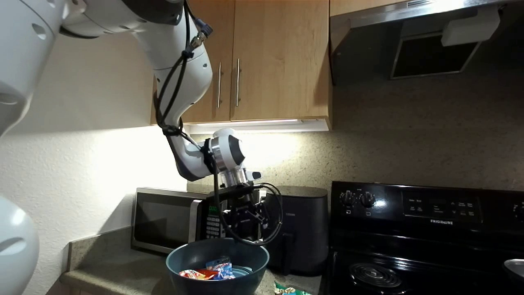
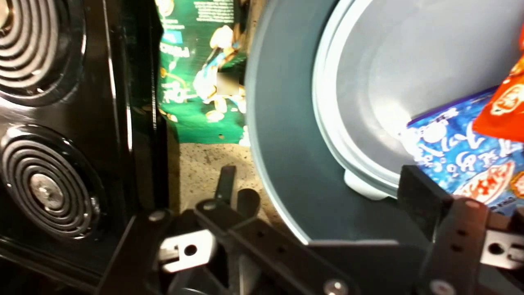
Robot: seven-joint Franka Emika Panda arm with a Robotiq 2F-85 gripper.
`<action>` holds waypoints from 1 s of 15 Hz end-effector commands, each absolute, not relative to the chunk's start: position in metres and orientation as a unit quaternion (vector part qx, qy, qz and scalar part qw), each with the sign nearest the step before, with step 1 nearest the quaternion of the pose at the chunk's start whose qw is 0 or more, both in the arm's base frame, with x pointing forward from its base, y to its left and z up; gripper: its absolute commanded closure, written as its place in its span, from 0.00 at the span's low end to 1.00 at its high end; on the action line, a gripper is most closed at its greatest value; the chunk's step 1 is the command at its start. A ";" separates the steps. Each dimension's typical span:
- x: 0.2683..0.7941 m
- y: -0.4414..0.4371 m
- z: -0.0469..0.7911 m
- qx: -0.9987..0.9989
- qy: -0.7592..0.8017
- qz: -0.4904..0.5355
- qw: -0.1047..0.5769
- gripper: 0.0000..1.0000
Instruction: Remove the green, red and blue sachets from the bowl, respectively
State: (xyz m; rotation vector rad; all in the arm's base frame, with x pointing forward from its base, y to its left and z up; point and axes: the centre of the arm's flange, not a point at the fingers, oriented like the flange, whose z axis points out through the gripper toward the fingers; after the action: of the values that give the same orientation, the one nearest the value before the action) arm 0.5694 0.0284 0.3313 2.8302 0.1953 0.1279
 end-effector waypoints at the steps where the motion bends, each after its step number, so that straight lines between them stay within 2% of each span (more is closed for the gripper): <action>1: 0.569 0.059 0.312 0.980 0.152 0.011 0.124 0.00; 9: 0.539 0.115 0.291 0.951 0.298 -0.086 0.004 0.00; 10: 0.543 0.117 0.286 0.961 0.266 -0.063 0.028 0.00; 15: 0.537 0.122 0.278 0.954 0.292 -0.072 0.012 0.00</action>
State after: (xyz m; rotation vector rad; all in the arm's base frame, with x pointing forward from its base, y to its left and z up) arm 0.5401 0.1205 0.2850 2.9697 0.9041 -0.2337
